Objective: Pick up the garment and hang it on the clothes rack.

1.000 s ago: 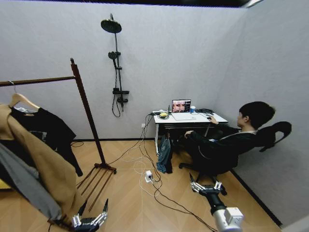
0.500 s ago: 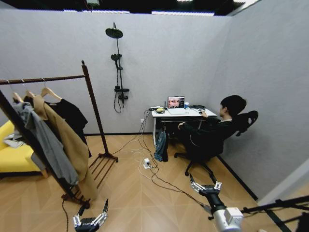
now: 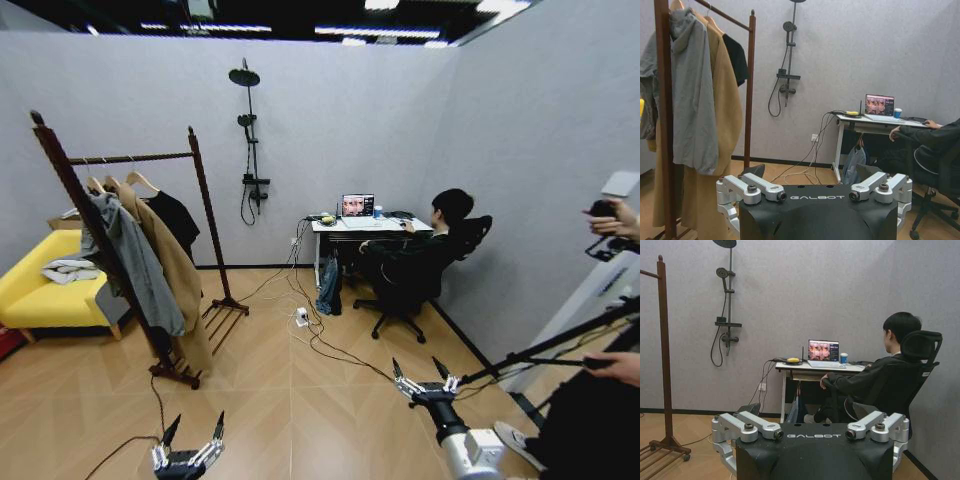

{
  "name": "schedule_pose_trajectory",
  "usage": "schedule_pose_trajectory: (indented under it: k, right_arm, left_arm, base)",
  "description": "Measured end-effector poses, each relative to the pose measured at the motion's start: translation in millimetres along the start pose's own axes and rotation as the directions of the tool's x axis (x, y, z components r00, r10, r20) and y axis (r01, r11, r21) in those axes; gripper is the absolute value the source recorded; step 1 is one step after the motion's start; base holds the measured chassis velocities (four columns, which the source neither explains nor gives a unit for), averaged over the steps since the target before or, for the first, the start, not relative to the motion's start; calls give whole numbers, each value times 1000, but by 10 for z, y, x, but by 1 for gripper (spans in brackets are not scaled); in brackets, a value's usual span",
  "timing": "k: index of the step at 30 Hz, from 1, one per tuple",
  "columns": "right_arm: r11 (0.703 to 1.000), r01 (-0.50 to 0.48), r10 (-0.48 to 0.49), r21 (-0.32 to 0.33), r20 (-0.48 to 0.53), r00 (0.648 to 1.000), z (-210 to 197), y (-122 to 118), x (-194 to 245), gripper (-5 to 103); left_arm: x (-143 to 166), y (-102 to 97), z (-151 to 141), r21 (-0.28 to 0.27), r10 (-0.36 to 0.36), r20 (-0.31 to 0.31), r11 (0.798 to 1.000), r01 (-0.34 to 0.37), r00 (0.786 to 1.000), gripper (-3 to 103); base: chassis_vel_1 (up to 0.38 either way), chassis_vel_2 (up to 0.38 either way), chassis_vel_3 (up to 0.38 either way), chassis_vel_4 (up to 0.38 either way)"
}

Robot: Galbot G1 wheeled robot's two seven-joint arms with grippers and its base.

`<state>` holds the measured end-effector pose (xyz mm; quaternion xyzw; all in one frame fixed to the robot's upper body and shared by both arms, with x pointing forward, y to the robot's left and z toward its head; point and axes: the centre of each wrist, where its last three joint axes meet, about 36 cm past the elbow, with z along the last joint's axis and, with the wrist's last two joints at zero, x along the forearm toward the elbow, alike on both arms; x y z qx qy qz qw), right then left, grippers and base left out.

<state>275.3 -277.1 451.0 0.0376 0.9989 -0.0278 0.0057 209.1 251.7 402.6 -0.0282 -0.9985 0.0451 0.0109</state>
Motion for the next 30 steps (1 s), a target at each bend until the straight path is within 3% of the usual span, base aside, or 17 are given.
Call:
schedule_pose_trajectory:
  k: [10, 30]
  right_arm:
    - [1000, 0, 0, 0, 0, 1000, 0, 0, 1, 100]
    - [1000, 0, 0, 0, 0, 1000, 0, 0, 0, 100]
  left_arm:
    - [0, -1, 0, 0, 0, 0, 1000, 0, 1000, 100]
    - [0, 0, 0, 0, 0, 0, 1000, 0, 1000, 100]
  base:
    - [120, -129, -175, 153]
    - [-18, 24, 28, -15]
